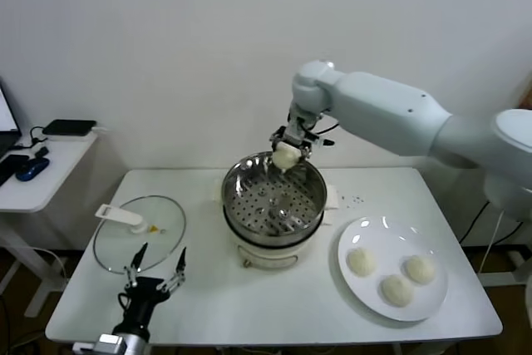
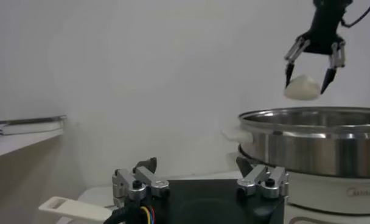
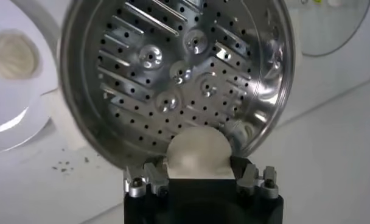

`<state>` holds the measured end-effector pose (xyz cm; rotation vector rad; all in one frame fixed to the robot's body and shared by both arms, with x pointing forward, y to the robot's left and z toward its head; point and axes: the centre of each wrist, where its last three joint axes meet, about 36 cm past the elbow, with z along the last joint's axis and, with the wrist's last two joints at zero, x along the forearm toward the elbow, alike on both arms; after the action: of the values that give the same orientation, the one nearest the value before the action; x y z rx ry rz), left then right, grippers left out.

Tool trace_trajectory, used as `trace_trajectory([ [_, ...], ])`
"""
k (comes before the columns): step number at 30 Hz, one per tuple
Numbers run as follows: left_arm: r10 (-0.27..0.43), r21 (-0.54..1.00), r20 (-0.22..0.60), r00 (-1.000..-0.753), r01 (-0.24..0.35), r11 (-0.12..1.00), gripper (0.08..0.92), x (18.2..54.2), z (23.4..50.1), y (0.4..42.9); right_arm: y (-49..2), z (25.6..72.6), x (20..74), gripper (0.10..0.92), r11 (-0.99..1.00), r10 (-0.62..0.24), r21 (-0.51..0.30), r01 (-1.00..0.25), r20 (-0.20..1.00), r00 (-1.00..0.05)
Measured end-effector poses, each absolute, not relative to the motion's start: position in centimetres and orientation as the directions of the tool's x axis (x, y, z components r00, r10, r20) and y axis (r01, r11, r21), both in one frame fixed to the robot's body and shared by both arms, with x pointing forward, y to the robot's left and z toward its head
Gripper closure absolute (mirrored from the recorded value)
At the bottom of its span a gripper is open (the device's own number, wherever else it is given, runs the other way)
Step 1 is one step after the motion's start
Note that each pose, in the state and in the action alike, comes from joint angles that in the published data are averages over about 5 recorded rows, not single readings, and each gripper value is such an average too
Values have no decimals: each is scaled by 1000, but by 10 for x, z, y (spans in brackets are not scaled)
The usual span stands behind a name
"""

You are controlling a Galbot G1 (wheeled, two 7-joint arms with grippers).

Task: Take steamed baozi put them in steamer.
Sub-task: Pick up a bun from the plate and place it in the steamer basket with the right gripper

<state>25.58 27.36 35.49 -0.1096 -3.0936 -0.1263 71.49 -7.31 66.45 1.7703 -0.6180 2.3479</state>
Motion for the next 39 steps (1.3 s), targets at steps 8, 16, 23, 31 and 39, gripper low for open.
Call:
trace_trajectory([
  [8, 68, 79, 54, -996, 72, 994, 177, 254, 353, 275, -59, 633, 720, 301, -917, -125, -218, -335, 953, -277],
  [16, 68, 82, 59, -996, 73, 994, 177, 253, 351, 276, -49, 613, 721, 293, -927, -115, -201, -317, 956, -271],
  [23, 65, 82, 63, -996, 71, 994, 177, 251, 351, 278, -47, 602, 722, 293, -933, -104, -187, -306, 958, -268],
  [31, 66, 81, 63, -996, 71, 994, 177, 250, 351, 278, -45, 595, 721, 281, -937, -99, -179, -299, 959, -266],
  [39, 64, 82, 65, -996, 70, 994, 177, 249, 350, 278, -48, 598, 721, 201, -940, -102, -178, -291, 961, -259],
])
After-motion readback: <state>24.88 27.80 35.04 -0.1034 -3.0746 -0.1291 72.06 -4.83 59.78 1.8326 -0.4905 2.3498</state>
